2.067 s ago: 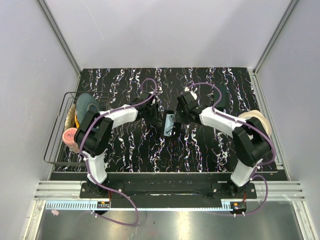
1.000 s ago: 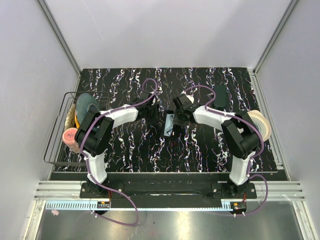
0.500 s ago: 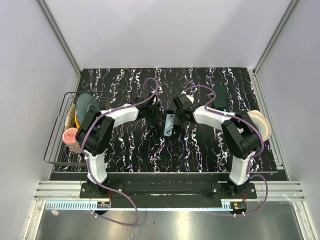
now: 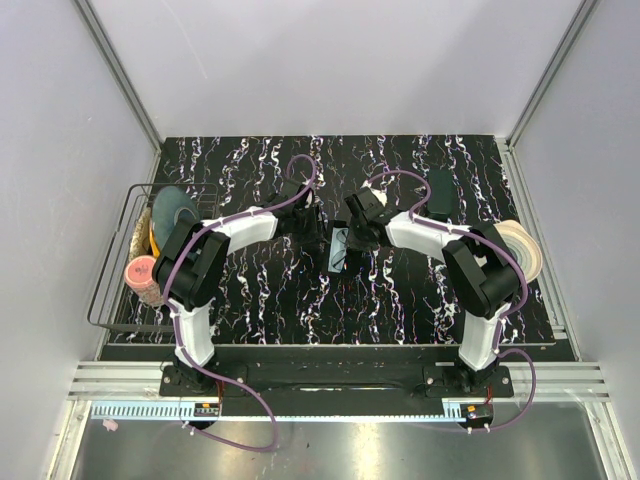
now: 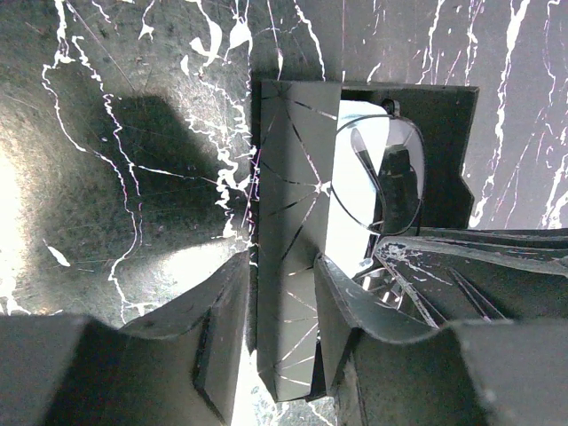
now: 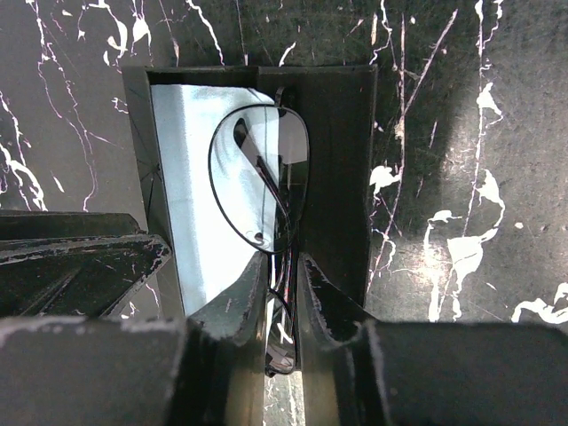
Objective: Organize the sunglasses
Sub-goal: Adjust the sunglasses in the sunglasses case.
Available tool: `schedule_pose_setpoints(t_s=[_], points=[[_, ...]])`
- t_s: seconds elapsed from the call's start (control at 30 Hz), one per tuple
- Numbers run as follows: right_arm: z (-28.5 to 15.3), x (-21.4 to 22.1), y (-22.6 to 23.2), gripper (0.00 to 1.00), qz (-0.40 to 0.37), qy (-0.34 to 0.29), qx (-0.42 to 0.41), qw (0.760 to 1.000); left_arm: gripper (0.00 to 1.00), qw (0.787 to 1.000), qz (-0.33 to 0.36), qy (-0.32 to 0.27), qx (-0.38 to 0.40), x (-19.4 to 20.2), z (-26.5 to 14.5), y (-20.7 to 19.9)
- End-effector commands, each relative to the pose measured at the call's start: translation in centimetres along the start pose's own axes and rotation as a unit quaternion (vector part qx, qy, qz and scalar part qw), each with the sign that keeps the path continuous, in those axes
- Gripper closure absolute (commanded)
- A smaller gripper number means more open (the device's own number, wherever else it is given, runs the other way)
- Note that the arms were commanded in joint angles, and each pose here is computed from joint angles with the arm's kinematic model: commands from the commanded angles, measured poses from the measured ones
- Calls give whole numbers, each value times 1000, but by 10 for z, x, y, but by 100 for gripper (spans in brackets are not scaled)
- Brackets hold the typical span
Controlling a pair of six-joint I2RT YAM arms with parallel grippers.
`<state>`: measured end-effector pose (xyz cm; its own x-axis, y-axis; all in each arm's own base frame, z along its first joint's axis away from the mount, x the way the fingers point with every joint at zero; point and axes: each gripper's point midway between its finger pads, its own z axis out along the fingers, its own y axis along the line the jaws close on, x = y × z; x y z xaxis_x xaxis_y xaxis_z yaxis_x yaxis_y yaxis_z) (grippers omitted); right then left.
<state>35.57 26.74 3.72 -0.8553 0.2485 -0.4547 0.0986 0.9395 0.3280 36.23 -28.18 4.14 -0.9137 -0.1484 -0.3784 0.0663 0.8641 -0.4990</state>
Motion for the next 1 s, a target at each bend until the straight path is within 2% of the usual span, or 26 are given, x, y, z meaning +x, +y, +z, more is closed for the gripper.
schedule_pose_setpoints(t_s=[0.0,0.3,0.77,0.9,0.97], points=[[-21,-21,28,83,9,-37,-39,999,61,1000,9,-13,14,-13,2,-9],[-25,-15,36,87,17,-33,-69,997,61,1000,5,-8,13,-12,6,-7],[-3,-8,42,88,12,-18,-79,997,61,1000,5,-5,15,-12,6,-9],[0,-2,39,93,15,-11,-76,997,61,1000,7,-5,16,-12,6,-10],[1,0,37,98,15,-10,-75,997,62,1000,6,-5,16,-12,6,-10]])
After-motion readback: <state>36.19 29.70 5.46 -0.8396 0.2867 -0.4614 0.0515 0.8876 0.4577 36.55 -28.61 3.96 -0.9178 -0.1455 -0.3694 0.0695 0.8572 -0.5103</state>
